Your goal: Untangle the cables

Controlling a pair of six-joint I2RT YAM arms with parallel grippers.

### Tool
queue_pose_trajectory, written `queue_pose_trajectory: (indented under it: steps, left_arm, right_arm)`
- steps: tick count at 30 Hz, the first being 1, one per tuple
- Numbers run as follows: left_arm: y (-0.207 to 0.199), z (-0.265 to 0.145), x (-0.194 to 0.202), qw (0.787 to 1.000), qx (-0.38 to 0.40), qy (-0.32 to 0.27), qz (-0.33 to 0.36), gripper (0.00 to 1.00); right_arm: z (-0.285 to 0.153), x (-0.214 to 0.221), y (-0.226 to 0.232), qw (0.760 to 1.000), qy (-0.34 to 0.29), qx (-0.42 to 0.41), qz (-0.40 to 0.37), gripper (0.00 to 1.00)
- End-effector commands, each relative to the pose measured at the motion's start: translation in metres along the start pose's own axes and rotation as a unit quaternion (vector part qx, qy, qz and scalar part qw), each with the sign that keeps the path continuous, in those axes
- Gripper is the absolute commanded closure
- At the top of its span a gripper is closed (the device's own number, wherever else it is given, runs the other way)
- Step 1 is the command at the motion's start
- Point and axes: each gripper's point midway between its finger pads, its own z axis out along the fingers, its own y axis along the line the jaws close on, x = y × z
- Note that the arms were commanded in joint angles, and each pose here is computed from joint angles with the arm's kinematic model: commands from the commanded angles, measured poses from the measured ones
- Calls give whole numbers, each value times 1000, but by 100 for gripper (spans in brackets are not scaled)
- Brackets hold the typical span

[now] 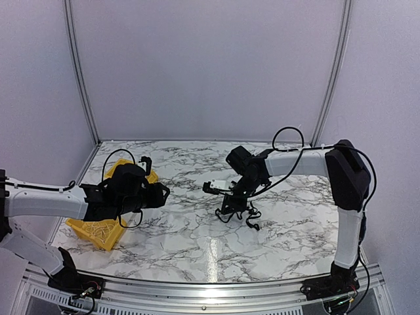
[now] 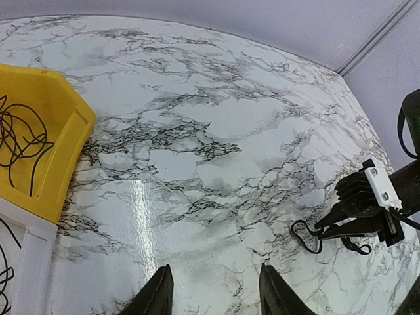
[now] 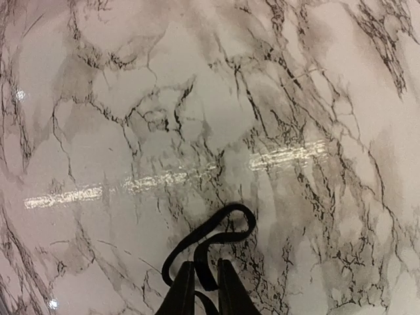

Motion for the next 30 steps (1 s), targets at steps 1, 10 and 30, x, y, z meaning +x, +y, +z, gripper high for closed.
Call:
queue_pose_trajectory:
  steps: [1,10,30]
  left_arm:
    - [-2,1,1,1000,7,-2,-4,53]
    - [-13,8,8,999,30,6,12,53]
    - [-75,33,22,994,91,-30,58,53]
  right_arm:
    - [-3,-15,10,1000,-15,-22,-11,91]
    - [-72,-59,20,997,-62,-6,-43,100]
    - [-268,-148,60,958,-233,97,-139,100]
